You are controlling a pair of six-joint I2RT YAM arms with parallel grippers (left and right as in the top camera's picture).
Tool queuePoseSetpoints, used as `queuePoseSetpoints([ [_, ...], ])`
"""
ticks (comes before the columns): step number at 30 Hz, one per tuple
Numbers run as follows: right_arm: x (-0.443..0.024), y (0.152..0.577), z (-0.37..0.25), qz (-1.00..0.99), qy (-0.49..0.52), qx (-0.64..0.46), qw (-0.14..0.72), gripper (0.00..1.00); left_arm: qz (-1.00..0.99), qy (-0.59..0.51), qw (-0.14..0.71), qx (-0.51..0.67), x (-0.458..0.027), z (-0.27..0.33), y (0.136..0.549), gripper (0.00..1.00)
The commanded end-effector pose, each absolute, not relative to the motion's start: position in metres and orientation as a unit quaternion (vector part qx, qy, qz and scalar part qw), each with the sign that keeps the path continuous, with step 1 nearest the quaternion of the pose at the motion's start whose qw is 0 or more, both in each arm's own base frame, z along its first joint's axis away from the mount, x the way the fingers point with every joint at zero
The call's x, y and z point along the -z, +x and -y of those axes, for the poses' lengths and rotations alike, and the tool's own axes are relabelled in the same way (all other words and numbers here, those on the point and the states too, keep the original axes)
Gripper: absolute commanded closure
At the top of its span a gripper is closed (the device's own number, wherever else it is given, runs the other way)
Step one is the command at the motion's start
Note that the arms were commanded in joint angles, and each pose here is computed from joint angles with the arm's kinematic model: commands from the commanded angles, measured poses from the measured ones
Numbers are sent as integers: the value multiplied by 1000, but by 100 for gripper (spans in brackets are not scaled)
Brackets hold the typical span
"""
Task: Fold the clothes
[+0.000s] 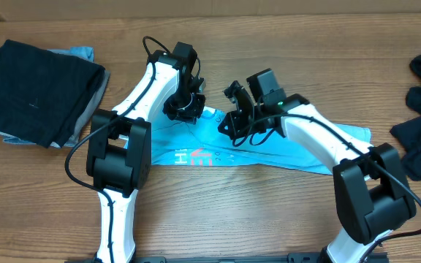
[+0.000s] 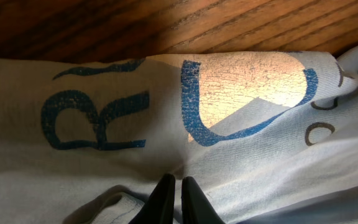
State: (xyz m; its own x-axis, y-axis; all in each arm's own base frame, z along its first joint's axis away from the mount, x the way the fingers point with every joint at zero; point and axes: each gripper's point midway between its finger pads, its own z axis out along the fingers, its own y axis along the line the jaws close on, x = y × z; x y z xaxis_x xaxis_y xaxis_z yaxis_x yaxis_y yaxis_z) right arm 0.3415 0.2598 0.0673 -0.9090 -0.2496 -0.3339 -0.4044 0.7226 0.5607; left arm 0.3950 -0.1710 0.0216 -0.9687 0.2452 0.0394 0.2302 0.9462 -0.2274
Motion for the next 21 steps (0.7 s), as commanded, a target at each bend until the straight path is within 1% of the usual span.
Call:
queuePoseSetpoints([
  [1,-47,339,-255,-939,-145,-291,115,95,985,-129,33,-109,-21,169,394,90],
  [6,-36,330,-265,-933,-156,-298,124,95,985,-130,25,-112,-21,171,398,91],
  [11,-27,332,-270,-931,-148,-296,150,95,985,-130,22,-113,-21,171,399,90],
  [12,-26,332,-271,-930,-150,-298,156,96,985,-130,20,-113,-21,171,400,89],
  [15,-26,332,-276,-926,-156,-302,164,96,985,-131,15,-114,-22,172,403,75],
  [18,-22,338,-270,-936,-128,-280,173,96,984,-130,15,-118,-22,173,402,72],
  [21,-20,341,-268,-940,-120,-260,184,96,984,-131,15,-118,-22,174,403,70],
])
